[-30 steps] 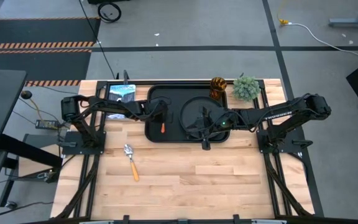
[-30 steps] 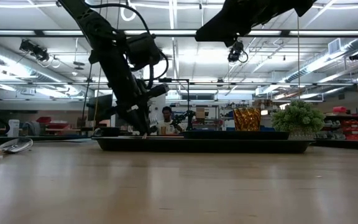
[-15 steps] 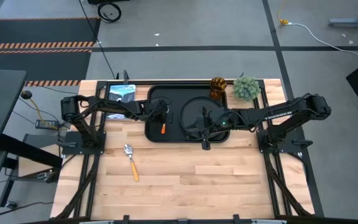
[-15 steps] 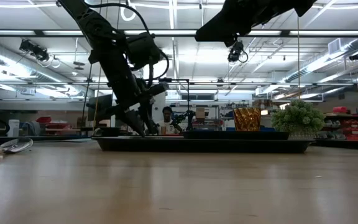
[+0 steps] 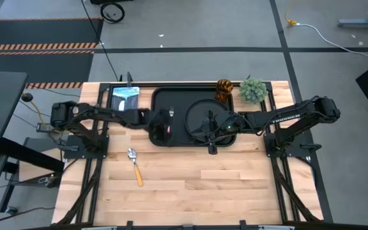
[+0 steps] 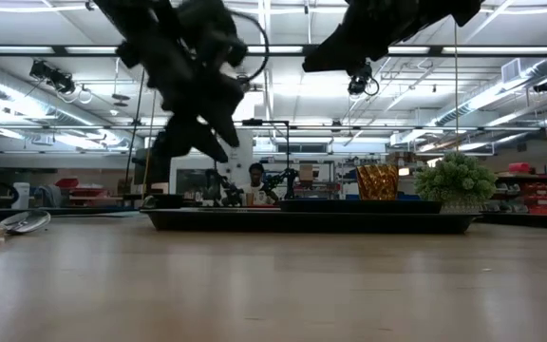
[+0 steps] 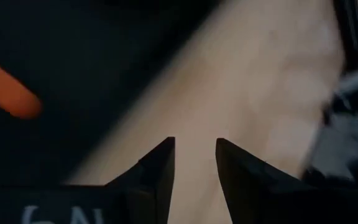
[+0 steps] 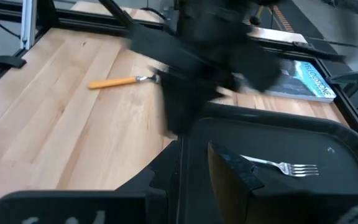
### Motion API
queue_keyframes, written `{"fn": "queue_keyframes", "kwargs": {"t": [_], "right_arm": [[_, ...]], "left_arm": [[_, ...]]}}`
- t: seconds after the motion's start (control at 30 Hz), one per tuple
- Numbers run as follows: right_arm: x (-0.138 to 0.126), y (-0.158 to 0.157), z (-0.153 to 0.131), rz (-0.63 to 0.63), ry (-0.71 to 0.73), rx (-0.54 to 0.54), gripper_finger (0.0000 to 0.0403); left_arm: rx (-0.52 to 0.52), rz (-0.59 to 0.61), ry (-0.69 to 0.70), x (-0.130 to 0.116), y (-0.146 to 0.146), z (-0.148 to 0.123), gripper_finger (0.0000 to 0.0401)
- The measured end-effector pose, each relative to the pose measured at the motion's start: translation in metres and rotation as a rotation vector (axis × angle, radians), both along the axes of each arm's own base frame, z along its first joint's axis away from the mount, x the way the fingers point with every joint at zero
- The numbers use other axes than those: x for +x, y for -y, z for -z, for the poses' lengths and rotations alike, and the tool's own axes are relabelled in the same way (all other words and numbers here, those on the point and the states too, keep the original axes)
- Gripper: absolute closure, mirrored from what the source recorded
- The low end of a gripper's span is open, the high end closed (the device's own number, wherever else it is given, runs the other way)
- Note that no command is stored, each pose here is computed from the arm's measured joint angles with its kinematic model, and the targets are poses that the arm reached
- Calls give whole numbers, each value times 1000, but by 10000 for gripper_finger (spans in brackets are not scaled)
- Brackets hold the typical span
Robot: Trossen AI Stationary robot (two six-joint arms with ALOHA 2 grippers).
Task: Pick and place plate/cup/fork/spoon on tray
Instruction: Put the yellow spoon on the black tray to the left of the orange fork
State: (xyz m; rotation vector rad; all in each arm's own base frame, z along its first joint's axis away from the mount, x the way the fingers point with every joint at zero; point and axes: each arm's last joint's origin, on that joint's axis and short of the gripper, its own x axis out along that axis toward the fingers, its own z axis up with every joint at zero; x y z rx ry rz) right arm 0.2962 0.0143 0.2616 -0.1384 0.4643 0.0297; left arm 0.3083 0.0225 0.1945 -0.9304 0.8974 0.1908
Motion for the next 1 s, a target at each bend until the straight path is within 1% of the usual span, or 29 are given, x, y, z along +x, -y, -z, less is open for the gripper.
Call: {"fn": "queue_keyframes", "kwargs": {"t": [0.1,0.23,0.3,0.4,0.53,0.63,0.73,0.87,1.0], "right_arm": [[0,1,0,-3,-3,-13,314],[0,1,0,-5,-5,-23,314],[-1,1,2,-9,-18,-30,314],[-1,1,2,-14,-26,-41,314],[-1,1,2,-25,-24,-60,314],[-1,1,1,-27,-15,-64,314],[0,1,1,-27,-11,-64,314],[0,1,1,-25,-11,-57,314],[0,1,1,-22,-11,-49,314]], "left_arm": [[-103,27,-27,-1,35,-4,276],[-217,15,-102,-8,86,-4,276],[-231,-38,-128,-14,110,-4,276],[-234,-156,-136,-24,141,-4,276],[-226,-324,-125,-42,173,-2,276],[-182,-458,-165,-59,185,4,276],[-134,-555,-255,-76,188,10,276],[-73,-642,-352,-89,185,15,276],[-37,-674,-408,-88,181,10,276]]}}
